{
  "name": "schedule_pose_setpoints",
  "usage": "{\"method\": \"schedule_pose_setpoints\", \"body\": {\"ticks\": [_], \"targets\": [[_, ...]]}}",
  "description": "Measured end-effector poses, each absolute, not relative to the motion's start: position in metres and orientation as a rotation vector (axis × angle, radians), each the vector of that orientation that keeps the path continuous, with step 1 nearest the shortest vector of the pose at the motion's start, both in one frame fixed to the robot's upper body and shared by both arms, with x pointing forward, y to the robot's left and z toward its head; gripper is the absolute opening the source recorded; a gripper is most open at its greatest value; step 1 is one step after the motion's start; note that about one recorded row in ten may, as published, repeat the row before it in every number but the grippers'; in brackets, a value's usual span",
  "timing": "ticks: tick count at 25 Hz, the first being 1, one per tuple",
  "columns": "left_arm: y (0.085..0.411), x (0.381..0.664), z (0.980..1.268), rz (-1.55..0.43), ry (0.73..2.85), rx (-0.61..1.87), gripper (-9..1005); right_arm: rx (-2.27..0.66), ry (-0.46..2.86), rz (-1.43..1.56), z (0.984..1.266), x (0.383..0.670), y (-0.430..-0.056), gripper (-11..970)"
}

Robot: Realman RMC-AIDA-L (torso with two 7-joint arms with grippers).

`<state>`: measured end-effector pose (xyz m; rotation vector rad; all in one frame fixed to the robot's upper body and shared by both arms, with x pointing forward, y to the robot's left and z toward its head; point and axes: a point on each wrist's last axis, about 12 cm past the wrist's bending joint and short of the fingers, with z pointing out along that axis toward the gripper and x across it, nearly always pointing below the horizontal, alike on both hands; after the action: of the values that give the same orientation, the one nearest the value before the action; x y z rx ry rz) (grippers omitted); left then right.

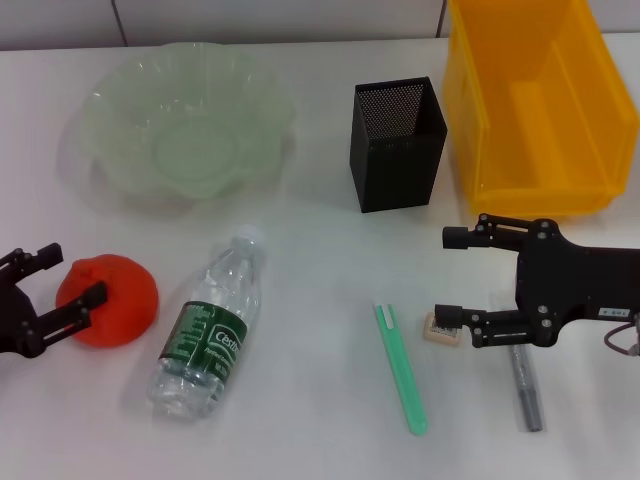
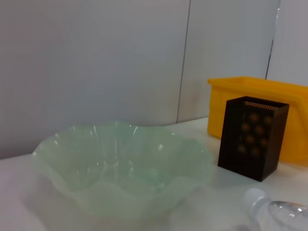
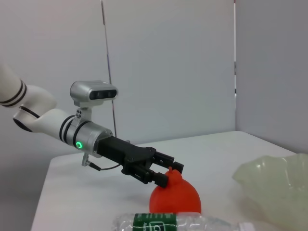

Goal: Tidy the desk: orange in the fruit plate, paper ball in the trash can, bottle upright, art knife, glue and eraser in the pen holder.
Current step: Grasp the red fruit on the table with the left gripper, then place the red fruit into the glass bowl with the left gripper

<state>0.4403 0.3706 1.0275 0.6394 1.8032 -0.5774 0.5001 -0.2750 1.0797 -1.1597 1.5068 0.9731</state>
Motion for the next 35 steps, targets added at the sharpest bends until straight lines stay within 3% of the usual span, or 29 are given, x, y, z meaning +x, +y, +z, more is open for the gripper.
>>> {"method": "schedule_pose_setpoints", "body": {"ticks": [9,14,23,30,35], "targets": [[0.36,0.45,1.028,-0.619,1.803,0.671,763,-1.132,1.517,0.954,1.079,0.501,-0.278,837],[0.357,0.451,1.029,-0.633,1.796,0.71,555,-1.095,1.529,0.937,1.078,0.499,-0.284,837],[0.354,0.456,1.032,-0.644,1.772,0.735,332,-1.069,1.531,0.927,1.078,0.498,-0.288,838],[0.369,0.463,1.071,-0.601,1.574,0.703,220,-1.014,1.508,0.925,1.081,0.497,-0.292,838],[0.365,0.497,1.102,-0.602,1.484,0.694,178,-0.992,1.518,0.971,1.086,0.492,-0.296,837]]}}
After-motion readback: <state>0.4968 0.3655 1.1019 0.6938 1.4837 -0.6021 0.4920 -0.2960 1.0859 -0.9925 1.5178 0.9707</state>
